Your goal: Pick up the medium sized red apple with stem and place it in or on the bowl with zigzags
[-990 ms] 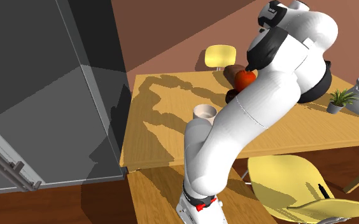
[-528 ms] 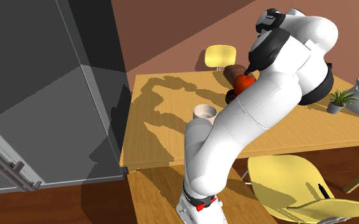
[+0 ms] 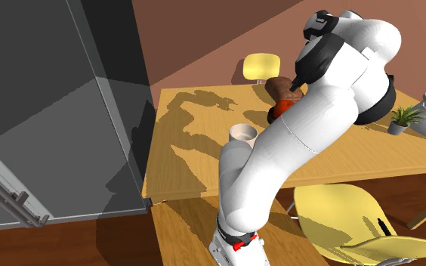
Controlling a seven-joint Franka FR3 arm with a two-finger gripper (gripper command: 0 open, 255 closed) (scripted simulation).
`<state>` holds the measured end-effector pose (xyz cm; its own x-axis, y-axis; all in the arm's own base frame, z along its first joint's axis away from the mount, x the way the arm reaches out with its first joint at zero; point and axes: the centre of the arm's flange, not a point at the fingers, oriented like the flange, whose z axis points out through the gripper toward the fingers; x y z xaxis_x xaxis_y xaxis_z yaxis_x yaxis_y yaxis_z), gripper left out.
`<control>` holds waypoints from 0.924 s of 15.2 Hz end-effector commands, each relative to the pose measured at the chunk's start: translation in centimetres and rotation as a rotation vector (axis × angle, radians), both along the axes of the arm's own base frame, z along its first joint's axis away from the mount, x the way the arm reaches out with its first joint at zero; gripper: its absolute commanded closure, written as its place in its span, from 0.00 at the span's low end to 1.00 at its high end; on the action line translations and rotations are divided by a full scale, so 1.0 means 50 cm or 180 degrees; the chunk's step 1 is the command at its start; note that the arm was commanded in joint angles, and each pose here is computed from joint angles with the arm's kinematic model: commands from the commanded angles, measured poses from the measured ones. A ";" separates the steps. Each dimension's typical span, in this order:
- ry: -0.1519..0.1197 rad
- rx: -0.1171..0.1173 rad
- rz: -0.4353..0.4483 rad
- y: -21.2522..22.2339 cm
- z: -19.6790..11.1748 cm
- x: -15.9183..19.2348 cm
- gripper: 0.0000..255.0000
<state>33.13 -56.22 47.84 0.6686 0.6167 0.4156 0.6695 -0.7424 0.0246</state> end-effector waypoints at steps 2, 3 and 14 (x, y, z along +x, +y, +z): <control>0.0000 0.0000 0.0000 0.000 0.000 0.000 0.00; 0.0000 0.0000 0.0000 0.000 0.000 0.000 0.00; 0.0000 0.0000 0.0000 -0.026 0.091 -0.032 0.00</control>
<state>31.51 -57.53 52.38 0.6686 0.6167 0.4156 0.6695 -0.7424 0.0247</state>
